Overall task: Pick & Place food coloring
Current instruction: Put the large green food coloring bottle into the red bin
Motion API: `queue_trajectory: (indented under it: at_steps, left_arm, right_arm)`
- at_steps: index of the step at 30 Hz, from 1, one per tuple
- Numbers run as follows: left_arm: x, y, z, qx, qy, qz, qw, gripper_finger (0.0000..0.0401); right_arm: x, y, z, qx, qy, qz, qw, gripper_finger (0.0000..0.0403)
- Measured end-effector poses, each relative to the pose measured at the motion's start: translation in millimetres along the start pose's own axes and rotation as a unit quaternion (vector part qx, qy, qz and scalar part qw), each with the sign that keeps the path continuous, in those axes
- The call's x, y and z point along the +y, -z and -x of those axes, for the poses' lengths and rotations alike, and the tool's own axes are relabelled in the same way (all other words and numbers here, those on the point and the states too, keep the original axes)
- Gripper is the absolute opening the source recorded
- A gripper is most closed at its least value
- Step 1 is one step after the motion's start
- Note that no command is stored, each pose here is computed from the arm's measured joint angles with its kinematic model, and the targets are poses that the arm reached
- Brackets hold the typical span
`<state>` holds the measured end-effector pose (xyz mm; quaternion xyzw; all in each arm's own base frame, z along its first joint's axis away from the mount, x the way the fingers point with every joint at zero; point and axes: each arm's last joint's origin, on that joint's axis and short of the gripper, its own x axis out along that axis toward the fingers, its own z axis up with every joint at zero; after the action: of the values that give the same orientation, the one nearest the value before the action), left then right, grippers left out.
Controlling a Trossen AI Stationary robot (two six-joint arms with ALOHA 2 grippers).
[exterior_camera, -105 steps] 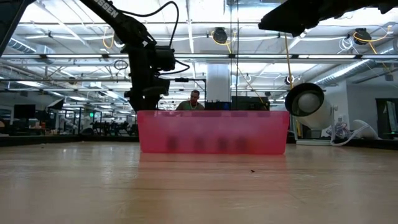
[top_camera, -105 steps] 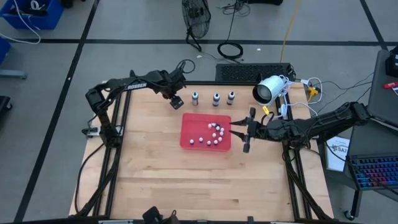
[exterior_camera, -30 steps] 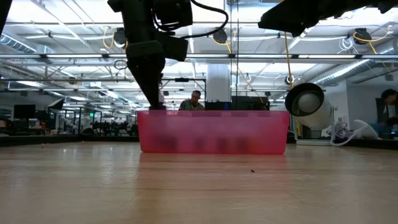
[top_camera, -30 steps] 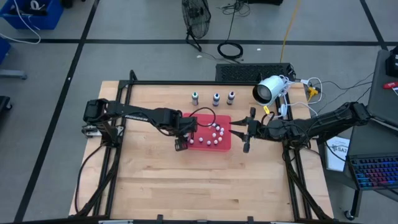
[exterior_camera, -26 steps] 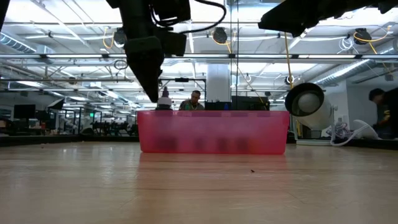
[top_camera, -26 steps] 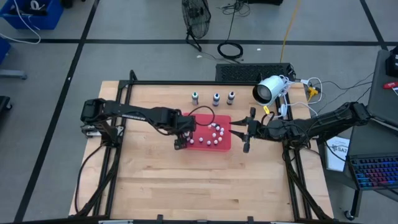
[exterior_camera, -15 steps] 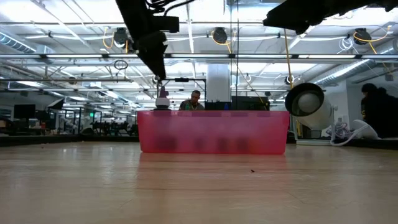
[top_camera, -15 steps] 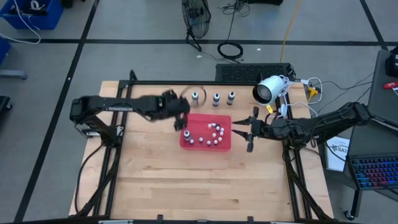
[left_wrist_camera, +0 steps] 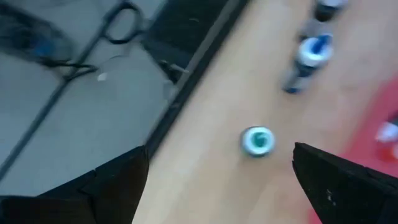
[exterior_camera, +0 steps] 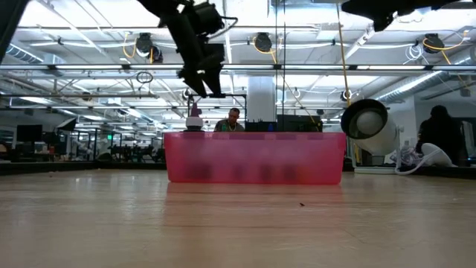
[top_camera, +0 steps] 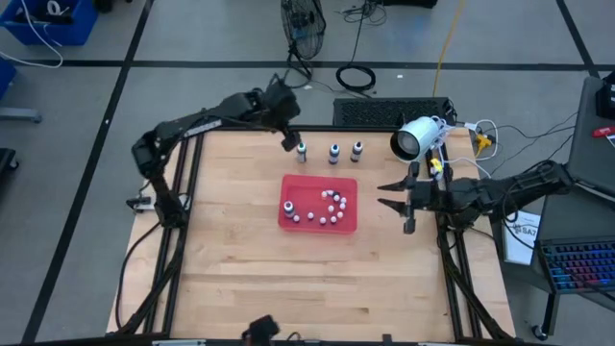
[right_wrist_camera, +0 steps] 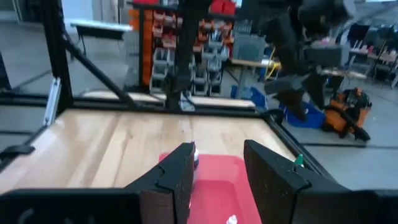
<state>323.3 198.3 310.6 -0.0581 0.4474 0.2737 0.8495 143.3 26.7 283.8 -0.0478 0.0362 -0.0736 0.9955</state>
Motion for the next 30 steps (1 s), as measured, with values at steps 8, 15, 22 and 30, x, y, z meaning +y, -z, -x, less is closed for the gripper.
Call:
queue_trajectory:
  at_steps: [8,15,22,30]
  left_arm:
    - [-8,-13,-29,0.006,0.052,-0.033,0.998,0.0392]
    - [-9,-6,-34,0.041,0.055,-0.046,0.997,0.0392]
    - [-12,-6,-33,0.04,0.057,-0.044,0.997,0.0392]
    - [-12,-7,-42,0.04,0.048,-0.032,0.998,0.0392]
  right_arm:
    - [-13,40,31,-0.066,0.037,-0.015,0.997,0.0132]
    - [-15,85,40,-0.154,0.088,-0.026,0.984,0.0132]
    - [-20,90,45,-0.16,0.146,-0.036,0.976,0.0132]
    - [-20,90,45,-0.159,0.145,-0.032,0.976,0.0132]
